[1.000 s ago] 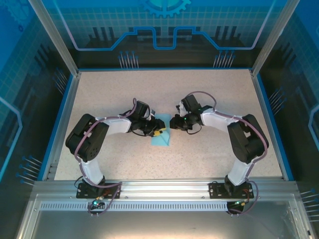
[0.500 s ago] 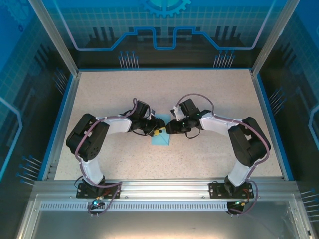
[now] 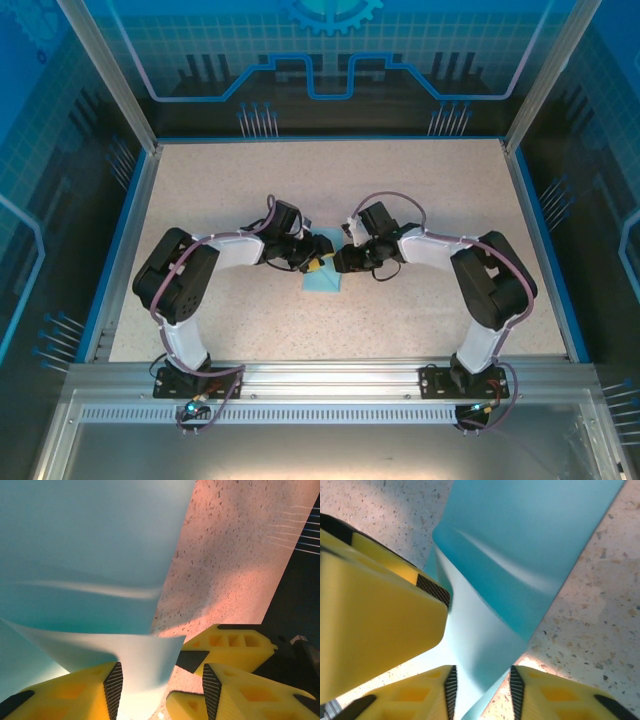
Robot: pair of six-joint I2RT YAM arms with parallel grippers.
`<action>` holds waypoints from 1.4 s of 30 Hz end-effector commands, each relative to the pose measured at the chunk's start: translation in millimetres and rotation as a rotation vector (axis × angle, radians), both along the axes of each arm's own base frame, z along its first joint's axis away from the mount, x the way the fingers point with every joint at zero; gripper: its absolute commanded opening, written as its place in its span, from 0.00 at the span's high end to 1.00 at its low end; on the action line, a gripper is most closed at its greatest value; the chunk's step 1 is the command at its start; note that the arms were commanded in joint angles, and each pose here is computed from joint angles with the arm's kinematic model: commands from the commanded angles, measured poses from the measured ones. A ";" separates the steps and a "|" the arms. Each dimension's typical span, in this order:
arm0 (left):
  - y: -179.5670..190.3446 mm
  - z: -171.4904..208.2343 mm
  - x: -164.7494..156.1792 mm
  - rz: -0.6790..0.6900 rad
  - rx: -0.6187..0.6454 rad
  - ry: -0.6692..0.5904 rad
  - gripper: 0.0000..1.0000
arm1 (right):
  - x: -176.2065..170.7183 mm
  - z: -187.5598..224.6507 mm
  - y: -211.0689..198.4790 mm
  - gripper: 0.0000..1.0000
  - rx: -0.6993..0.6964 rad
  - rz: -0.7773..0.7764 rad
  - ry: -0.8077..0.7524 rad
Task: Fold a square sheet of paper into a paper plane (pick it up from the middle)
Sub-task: Fold the triangle a second time at the center of the table.
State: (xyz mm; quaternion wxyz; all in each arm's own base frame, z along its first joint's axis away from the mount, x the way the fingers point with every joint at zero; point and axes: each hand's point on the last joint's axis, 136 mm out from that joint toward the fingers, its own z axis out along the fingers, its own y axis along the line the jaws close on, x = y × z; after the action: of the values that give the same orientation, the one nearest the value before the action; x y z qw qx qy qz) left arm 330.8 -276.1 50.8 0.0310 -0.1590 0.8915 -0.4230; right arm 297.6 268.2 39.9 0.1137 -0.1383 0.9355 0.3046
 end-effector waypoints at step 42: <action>10.9 12.4 -0.9 0.045 0.031 -0.019 0.49 | 21.6 -4.1 12.6 0.91 0.058 -0.066 0.031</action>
State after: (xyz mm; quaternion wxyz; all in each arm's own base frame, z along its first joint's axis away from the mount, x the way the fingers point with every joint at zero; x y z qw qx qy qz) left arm 337.0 -268.5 52.6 0.0517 -0.1722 0.8952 -0.4079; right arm 313.1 282.1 41.5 0.1100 -0.1032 0.9314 0.3314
